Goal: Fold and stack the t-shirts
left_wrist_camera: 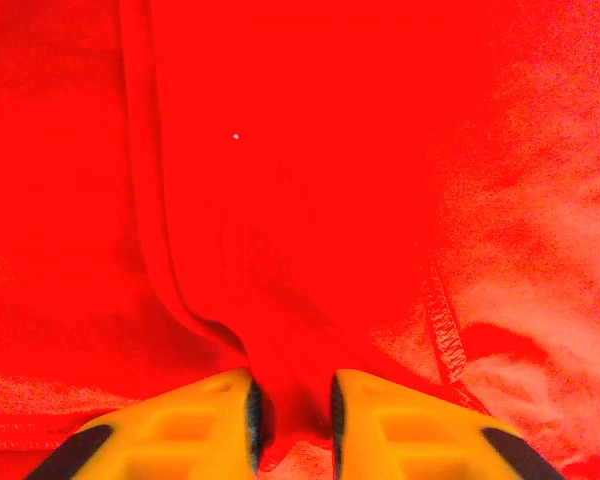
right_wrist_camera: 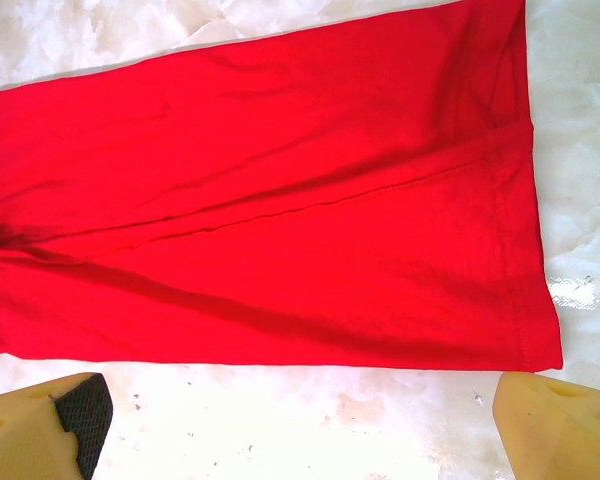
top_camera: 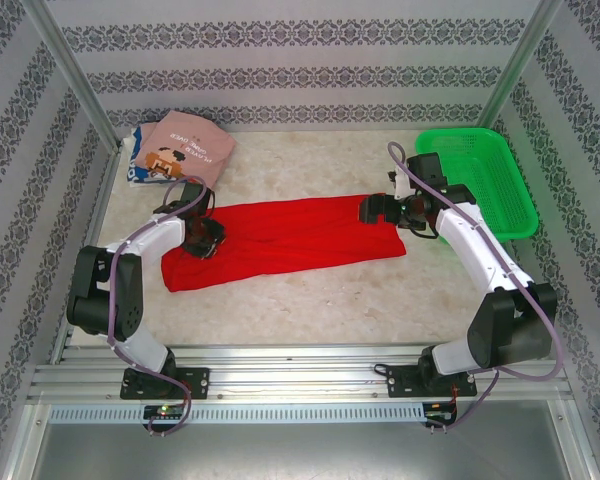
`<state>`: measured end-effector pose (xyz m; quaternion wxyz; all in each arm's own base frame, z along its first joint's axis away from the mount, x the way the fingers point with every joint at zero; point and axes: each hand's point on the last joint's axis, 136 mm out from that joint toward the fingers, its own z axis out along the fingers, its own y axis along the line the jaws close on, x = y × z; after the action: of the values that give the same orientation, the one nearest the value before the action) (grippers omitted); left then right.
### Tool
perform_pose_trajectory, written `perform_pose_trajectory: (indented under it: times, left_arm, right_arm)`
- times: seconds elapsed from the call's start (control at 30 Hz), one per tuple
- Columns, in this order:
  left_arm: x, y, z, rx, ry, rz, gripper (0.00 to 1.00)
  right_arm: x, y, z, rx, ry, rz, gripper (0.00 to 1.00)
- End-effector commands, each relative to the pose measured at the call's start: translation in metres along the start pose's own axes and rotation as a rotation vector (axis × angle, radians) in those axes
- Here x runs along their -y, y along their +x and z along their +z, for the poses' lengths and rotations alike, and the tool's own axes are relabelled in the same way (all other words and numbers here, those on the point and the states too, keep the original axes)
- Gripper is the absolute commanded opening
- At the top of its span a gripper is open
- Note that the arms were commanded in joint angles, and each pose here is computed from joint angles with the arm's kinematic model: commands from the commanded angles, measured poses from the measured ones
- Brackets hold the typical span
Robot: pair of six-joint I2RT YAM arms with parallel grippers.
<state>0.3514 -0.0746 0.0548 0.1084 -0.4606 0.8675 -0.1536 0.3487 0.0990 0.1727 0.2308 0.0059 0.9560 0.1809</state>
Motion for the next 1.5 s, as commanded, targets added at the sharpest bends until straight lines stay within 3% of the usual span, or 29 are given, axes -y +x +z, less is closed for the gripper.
perform_pose_trajectory:
  times: [0.0, 0.1, 0.27, 0.47, 1.0, 1.1, 1.3, 1.47]
  left_arm:
    - [0.005, -0.006, 0.004, 0.0, 0.008, 0.006, 0.19]
    - [0.011, -0.011, 0.008, 0.006, 0.007, 0.018, 0.07]
    - [0.03, -0.021, 0.012, 0.011, 0.018, 0.056, 0.02]
    - [0.052, -0.032, 0.013, 0.017, 0.032, 0.117, 0.01]
    - [0.087, -0.036, 0.041, -0.097, 0.027, 0.307, 0.07]
    - [0.092, -0.036, 0.042, -0.113, 0.027, 0.342, 0.14]
    - [0.111, -0.041, 0.037, -0.076, 0.098, 0.381, 0.49]
    - [0.148, -0.05, 0.005, -0.007, 0.225, 0.401, 0.6]
  right_arm:
    - [0.001, 0.001, -0.001, 0.007, -0.014, -0.005, 0.98]
    - [0.001, 0.002, 0.001, 0.001, -0.013, -0.002, 0.98]
    - [0.002, 0.004, 0.001, -0.003, -0.015, 0.002, 0.98]
    - [0.004, 0.006, 0.001, -0.006, -0.011, 0.004, 0.98]
    - [0.002, 0.009, 0.009, -0.033, -0.035, 0.03, 0.98]
    - [0.001, 0.009, 0.01, -0.034, -0.039, 0.032, 0.98]
    - [-0.003, 0.009, 0.011, -0.035, -0.048, 0.036, 0.98]
    - [-0.005, 0.008, 0.012, -0.035, -0.051, 0.037, 0.98]
